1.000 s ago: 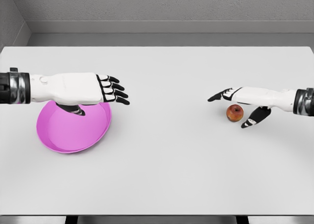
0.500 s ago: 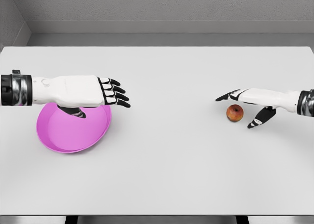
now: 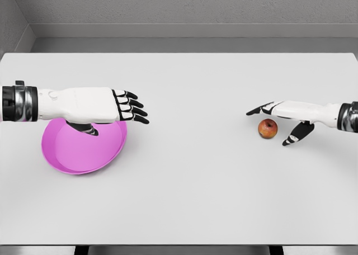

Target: Put the apple on the plate with both arms

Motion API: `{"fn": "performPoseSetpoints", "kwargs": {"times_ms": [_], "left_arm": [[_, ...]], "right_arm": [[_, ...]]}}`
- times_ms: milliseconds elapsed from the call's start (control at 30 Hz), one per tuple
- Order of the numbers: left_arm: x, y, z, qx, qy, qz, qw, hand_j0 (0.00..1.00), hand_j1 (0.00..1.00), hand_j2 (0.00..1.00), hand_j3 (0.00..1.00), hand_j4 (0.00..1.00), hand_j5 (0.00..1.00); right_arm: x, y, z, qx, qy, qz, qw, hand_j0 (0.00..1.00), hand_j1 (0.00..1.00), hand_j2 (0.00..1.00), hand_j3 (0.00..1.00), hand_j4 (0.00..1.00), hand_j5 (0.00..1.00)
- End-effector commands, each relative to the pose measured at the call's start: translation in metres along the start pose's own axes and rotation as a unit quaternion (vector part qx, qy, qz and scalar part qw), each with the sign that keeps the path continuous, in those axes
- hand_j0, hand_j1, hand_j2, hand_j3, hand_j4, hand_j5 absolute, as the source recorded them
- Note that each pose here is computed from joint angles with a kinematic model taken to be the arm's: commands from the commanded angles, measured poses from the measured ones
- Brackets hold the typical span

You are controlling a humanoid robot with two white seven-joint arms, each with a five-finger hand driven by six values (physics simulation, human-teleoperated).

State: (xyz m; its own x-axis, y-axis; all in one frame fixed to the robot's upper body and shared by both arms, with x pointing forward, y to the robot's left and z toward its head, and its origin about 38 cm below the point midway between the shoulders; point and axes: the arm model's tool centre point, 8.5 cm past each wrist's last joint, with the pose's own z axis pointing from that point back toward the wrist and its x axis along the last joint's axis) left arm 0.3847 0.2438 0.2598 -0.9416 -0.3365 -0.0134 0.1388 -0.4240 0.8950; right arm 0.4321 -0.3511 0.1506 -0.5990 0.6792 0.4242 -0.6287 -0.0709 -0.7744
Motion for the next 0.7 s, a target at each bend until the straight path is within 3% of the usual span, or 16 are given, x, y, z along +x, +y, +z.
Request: {"fn": "performPoseSetpoints", "kwargs": {"times_ms": [0, 300, 667], "left_arm": [[-0.0001, 0.0003, 0.0003, 0.002, 0.0, 0.002, 1.0, 1.0, 1.0, 1.0, 1.0, 1.0, 1.0], [-0.0001, 0.0003, 0.0003, 0.002, 0.0, 0.002, 1.0, 1.0, 1.0, 1.0, 1.0, 1.0, 1.0], [-0.0001, 0.0003, 0.0003, 0.002, 0.0, 0.002, 1.0, 1.0, 1.0, 1.0, 1.0, 1.0, 1.0]], "right_arm": [[0.0004, 0.0003, 0.0, 0.001, -0.002, 0.002, 1.0, 1.0, 1.0, 1.0, 1.0, 1.0, 1.0], [0.0003, -0.0025, 0.0005, -0.001, -0.001, 0.005, 1.0, 0.8, 0.8, 0.8, 0.8, 0.8, 0.8], [0.0017, -0.0012, -0.0027, 0.003, -0.004, 0.005, 1.0, 0.71, 0.71, 0.71, 0.71, 0.71, 0.71]]}}
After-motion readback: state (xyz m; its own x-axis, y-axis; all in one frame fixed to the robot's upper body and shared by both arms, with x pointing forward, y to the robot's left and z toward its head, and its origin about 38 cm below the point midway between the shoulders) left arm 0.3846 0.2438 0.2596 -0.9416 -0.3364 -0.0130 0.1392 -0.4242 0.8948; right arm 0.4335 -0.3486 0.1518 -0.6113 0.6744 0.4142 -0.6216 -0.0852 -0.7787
